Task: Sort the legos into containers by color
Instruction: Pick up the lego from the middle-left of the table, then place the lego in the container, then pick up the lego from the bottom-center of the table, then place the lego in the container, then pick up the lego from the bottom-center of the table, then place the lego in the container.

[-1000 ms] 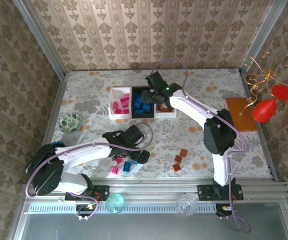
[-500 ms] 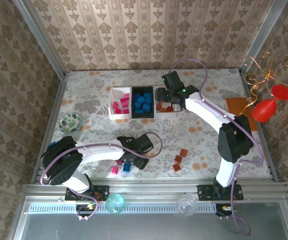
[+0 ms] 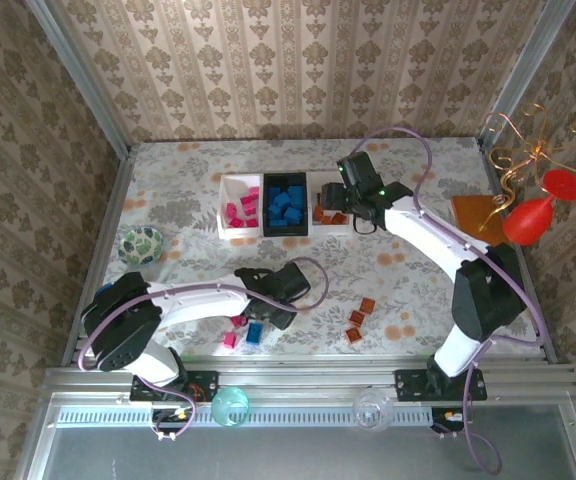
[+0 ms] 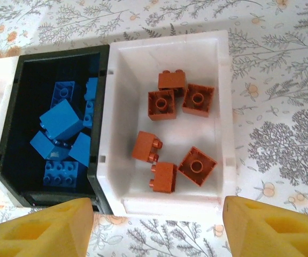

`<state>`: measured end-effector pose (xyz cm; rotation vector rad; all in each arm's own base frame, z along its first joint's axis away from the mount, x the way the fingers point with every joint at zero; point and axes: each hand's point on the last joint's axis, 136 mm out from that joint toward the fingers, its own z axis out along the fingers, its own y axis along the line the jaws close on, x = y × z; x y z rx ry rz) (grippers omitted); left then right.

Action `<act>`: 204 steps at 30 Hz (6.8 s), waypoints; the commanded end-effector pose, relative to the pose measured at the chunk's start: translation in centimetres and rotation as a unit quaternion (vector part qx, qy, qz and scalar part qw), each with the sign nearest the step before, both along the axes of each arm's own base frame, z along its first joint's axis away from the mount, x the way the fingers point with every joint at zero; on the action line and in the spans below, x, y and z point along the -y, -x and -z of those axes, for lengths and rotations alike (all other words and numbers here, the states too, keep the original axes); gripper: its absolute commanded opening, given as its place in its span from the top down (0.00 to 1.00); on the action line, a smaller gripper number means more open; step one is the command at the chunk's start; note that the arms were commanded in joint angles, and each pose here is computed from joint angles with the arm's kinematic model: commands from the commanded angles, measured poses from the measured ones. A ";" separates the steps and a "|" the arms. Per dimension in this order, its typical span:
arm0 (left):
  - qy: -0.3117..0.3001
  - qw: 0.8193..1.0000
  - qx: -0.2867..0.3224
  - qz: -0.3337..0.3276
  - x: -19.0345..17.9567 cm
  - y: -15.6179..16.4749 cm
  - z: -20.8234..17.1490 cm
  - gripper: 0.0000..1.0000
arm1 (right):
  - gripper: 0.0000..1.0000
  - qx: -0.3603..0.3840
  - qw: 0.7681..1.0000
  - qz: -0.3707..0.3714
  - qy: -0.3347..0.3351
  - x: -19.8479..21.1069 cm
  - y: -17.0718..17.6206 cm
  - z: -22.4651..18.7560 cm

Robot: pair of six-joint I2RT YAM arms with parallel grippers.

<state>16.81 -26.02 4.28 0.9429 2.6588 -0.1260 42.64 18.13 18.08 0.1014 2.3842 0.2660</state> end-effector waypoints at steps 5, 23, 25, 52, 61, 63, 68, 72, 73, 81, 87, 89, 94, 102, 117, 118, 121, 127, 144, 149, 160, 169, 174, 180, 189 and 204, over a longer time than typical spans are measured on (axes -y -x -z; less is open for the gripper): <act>0.123 0.983 0.119 -0.064 1.9 -10.4 -9.3 0.57 | 0.33 0.020 0.999 0.035 -0.023 2.1 2.4 -1.3; 0.095 0.966 0.184 -0.155 2.3 -29.7 -8.8 0.59 | 0.33 -0.011 0.999 0.029 -0.014 4.6 9.2 -0.1; 0.109 0.965 0.181 -0.156 2.8 -30.3 -9.0 0.57 | 0.33 -0.018 0.999 0.022 -0.015 4.5 9.9 0.2; 0.287 0.927 0.227 -0.083 4.5 -17.7 -20.9 0.00 | 0.35 -0.232 0.972 0.025 0.025 5.3 20.7 12.6; 0.252 0.944 0.197 -0.076 1.6 -10.4 -15.2 0.00 | 0.38 -0.265 0.961 0.084 -0.008 4.5 21.1 14.3; 0.246 0.945 0.196 -0.088 0.4 -9.8 -14.6 0.00 | 0.39 -0.277 0.956 0.093 0.001 5.0 21.8 14.9; 0.244 0.943 0.201 -0.107 -2.0 -8.4 -13.9 0.00 | 0.42 -0.304 0.947 0.104 0.021 5.6 23.3 16.4; 0.244 0.940 0.207 -0.115 -3.0 -7.9 -14.0 0.00 | 0.51 -0.306 0.945 0.112 0.030 6.1 23.5 16.7; 0.244 0.940 0.210 -0.115 -3.2 -7.8 -14.2 0.00 | 0.54 -0.304 0.945 0.114 0.032 6.2 23.4 16.7; 0.246 0.936 0.222 -0.115 -4.0 -7.5 -15.0 0.00 | 0.75 -0.231 0.969 0.081 0.038 6.5 19.6 12.5; 0.234 0.933 0.234 -0.141 -5.5 -7.5 -14.5 0.00 | 0.75 -0.107 0.993 0.003 0.046 3.4 12.7 5.1; 0.236 0.932 0.233 -0.145 -5.7 -7.4 -14.4 0.00 | 0.75 -0.078 0.996 -0.008 0.044 2.1 9.8 4.0; 0.239 0.932 0.231 -0.147 -5.8 -7.3 -14.4 0.00 | 0.75 -0.043 0.998 -0.016 0.044 -0.9 2.1 2.8; 0.237 0.932 0.227 -0.157 -6.7 -6.8 -14.4 0.00 | 0.73 -0.048 0.992 0.005 0.113 -2.5 -6.8 5.4; 0.237 0.931 0.231 -0.157 -6.8 -7.2 -14.3 0.00 | 0.31 -0.031 0.999 -0.005 0.033 -1.6 0.3 1.3; 0.236 0.931 0.231 -0.157 -6.8 -7.3 -14.2 0.00 | 0.30 -0.040 0.999 -0.012 0.031 -1.5 1.7 1.8; 0.234 0.931 0.230 -0.159 -6.9 -7.4 -14.0 0.00 | 0.30 -0.076 0.996 -0.037 0.026 -0.8 6.3 3.5; 0.236 0.932 0.216 -0.172 -7.4 -7.5 -13.0 0.00 | 0.28 -0.199 0.976 -0.080 0.035 0.6 16.9 9.3; 0.243 0.933 0.192 -0.181 -7.2 -7.5 -11.8 0.00 | 0.41 -0.317 0.943 -0.071 0.066 1.8 25.3 16.9; 0.243 0.935 0.188 -0.179 -7.1 -7.5 -11.7 0.00 | 0.60 -0.302 0.948 -0.074 0.065 1.5 24.5 16.6; 0.238 0.936 0.186 -0.179 -7.2 -7.4 -11.9 0.00 | 0.73 -0.148 0.983 -0.103 0.036 -1.2 14.3 6.7; 0.240 0.936 0.183 -0.182 -7.3 -7.1 -12.1 0.00 | 0.73 -0.058 0.997 -0.034 0.022 -2.2 -0.6 4.6; 0.239 0.937 0.181 -0.177 -7.3 -7.0 -12.2 0.00 | 0.73 -0.050 0.998 0.000 0.046 -2.1 -5.9 5.4; 0.241 0.938 0.180 -0.174 -7.2 -6.9 -12.1 0.00 | 0.39 -0.052 0.997 0.008 0.056 -1.2 -7.1 4.8; 0.237 0.938 0.190 -0.169 -7.1 -7.3 -12.5 0.00 | 0.27 -0.032 0.998 -0.036 0.026 -1.3 1.5 1.2; 0.227 0.938 0.185 -0.187 -8.0 -7.3 -11.3 0.00 | 0.24 -0.216 0.961 -0.143 0.091 0.7 24.6 10.3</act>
